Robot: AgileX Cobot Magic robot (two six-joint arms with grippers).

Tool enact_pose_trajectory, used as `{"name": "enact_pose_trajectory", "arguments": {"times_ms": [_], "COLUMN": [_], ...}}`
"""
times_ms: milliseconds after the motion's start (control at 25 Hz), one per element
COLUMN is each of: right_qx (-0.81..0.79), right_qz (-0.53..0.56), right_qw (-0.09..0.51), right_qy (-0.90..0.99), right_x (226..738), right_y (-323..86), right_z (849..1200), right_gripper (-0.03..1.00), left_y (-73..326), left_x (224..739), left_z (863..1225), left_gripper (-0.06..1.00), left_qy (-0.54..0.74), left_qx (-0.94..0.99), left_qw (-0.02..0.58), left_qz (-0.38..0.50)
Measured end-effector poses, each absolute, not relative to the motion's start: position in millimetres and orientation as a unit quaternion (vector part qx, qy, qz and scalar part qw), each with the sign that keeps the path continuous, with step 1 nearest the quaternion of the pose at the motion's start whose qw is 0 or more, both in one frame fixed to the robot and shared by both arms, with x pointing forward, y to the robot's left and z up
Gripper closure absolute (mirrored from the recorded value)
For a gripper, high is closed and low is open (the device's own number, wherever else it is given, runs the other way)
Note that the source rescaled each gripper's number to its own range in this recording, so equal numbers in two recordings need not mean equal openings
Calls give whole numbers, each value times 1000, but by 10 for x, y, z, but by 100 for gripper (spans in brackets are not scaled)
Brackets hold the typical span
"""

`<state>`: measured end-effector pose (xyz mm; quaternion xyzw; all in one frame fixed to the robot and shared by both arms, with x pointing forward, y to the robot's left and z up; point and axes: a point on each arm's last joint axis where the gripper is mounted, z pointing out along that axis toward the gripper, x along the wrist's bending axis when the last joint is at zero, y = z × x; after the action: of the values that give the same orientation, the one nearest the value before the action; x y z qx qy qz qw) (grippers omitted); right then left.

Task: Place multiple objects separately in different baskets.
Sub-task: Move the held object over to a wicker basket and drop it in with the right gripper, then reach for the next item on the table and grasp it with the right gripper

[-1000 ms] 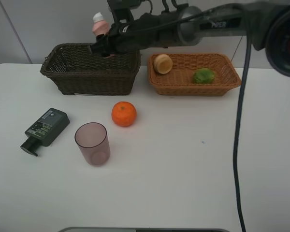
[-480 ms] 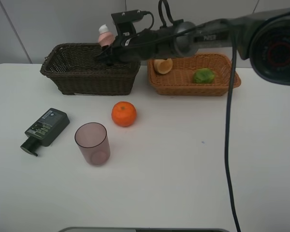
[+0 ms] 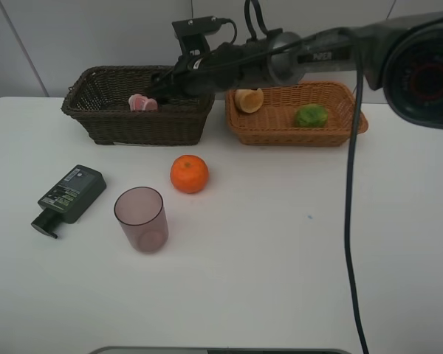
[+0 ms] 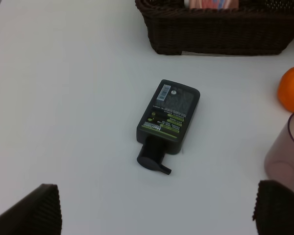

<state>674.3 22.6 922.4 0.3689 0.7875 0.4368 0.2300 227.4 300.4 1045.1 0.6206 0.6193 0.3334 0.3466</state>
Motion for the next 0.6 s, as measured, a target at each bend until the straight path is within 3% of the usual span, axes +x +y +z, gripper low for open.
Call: {"name": "enact_pose_trajectory", "arguments": {"times_ms": [400, 600], "right_qx": [328, 321], "right_qz": [386, 286], "right_qw": [223, 175], "right_qy": [833, 886], "right_x": [6593, 6403], "right_y": [136, -2], "right_z": [9712, 9828], "right_gripper": [21, 21], "left_y": [3004, 3004], "left_x": [2274, 2274], "left_z": [10451, 10451], "left_gripper": [-6, -6], "left_qy": [619, 619], "left_qx": [621, 621], "left_qw": [347, 347], "left_qz": [333, 333]}}
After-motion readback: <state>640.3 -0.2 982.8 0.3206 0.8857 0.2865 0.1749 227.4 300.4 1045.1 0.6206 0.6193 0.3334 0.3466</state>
